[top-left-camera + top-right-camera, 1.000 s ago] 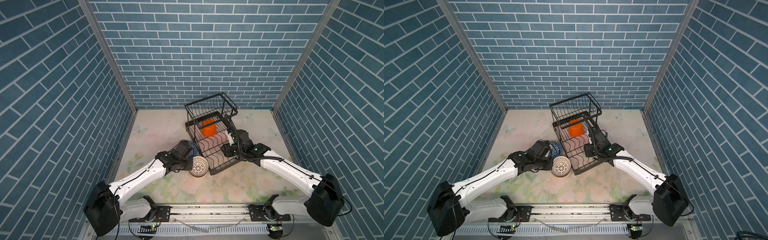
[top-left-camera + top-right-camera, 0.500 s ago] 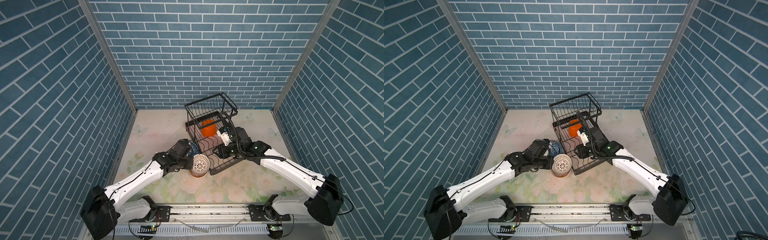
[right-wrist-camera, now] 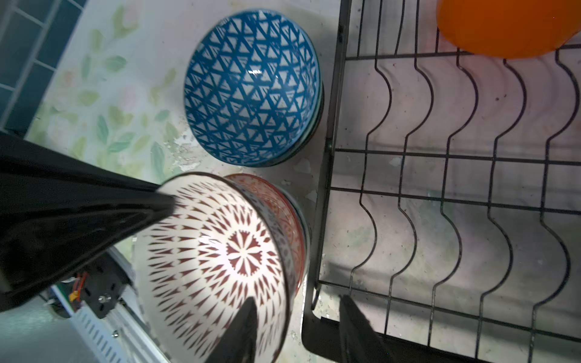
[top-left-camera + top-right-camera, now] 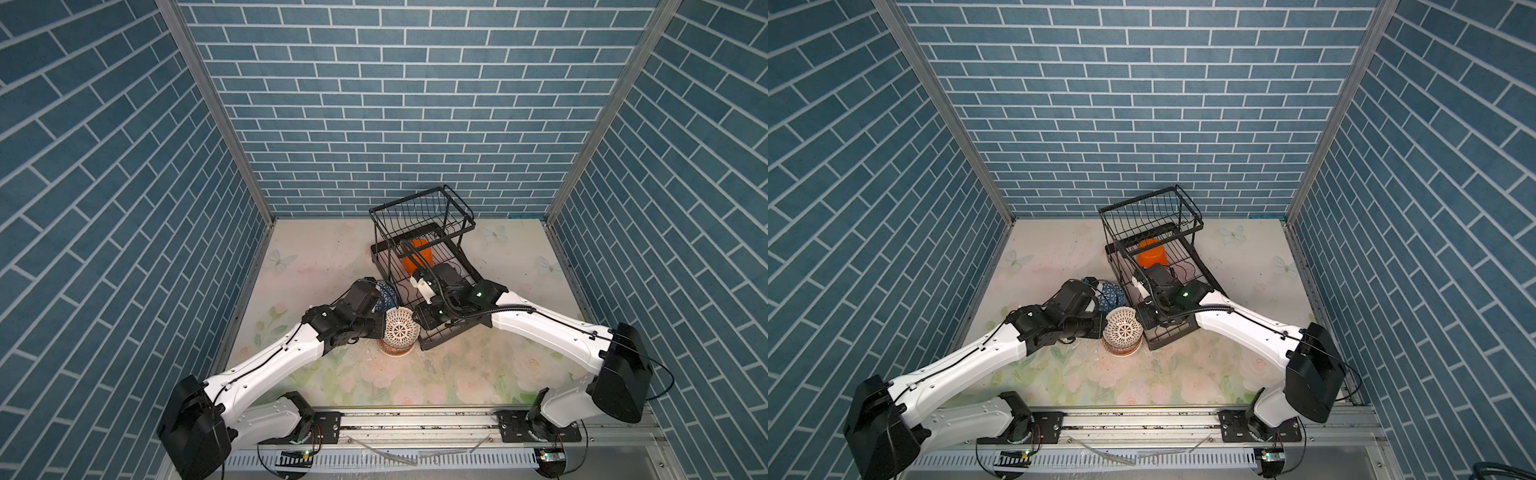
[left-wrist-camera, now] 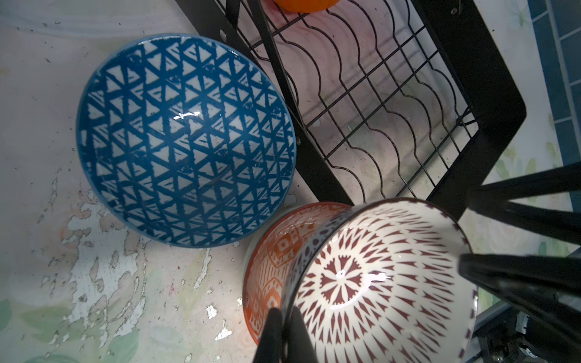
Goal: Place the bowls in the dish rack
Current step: 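Grasp the rim of the white red-patterned bowl with the right gripper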
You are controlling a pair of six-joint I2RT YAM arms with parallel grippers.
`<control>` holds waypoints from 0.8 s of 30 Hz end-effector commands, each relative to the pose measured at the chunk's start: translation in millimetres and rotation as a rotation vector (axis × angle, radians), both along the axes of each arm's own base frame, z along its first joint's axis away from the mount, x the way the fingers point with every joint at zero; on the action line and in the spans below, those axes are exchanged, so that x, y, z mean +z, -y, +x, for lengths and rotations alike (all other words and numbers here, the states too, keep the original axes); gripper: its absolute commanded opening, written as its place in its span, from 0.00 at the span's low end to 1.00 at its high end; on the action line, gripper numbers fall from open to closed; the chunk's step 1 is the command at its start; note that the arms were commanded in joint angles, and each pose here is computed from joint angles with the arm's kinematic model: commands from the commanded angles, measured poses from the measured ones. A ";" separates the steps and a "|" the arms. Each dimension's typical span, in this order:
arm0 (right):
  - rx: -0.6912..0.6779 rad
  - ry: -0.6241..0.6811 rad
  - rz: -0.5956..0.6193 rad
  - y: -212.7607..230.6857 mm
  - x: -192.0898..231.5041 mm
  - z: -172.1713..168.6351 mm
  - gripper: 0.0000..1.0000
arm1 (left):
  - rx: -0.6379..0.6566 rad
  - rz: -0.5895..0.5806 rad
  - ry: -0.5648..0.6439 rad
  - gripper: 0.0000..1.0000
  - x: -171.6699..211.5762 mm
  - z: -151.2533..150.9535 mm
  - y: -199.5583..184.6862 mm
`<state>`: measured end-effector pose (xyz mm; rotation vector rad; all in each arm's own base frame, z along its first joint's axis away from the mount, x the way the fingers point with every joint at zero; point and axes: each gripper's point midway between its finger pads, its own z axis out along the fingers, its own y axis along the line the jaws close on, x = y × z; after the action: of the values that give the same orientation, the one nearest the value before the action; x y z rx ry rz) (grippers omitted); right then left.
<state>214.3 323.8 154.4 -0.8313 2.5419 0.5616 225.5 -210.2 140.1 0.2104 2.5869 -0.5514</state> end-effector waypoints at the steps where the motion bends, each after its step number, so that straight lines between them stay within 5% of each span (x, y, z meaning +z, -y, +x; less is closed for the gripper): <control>1: -0.017 0.047 -0.027 -4.9 10.2 7.4 0.42 | -0.008 -0.042 0.053 0.00 12.3 4.6 6.0; 12: -0.011 0.075 -0.051 -19.3 2.8 9.1 0.27 | -0.005 -0.047 0.055 0.00 9.6 4.1 5.4; 24: -0.009 0.102 -0.070 -25.6 0.7 11.4 0.00 | 0.003 -0.051 0.071 0.00 10.1 5.1 3.8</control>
<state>217.2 339.6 138.7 -0.8697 2.5297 0.4189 225.7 -209.4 137.5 0.2069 2.5650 -0.5601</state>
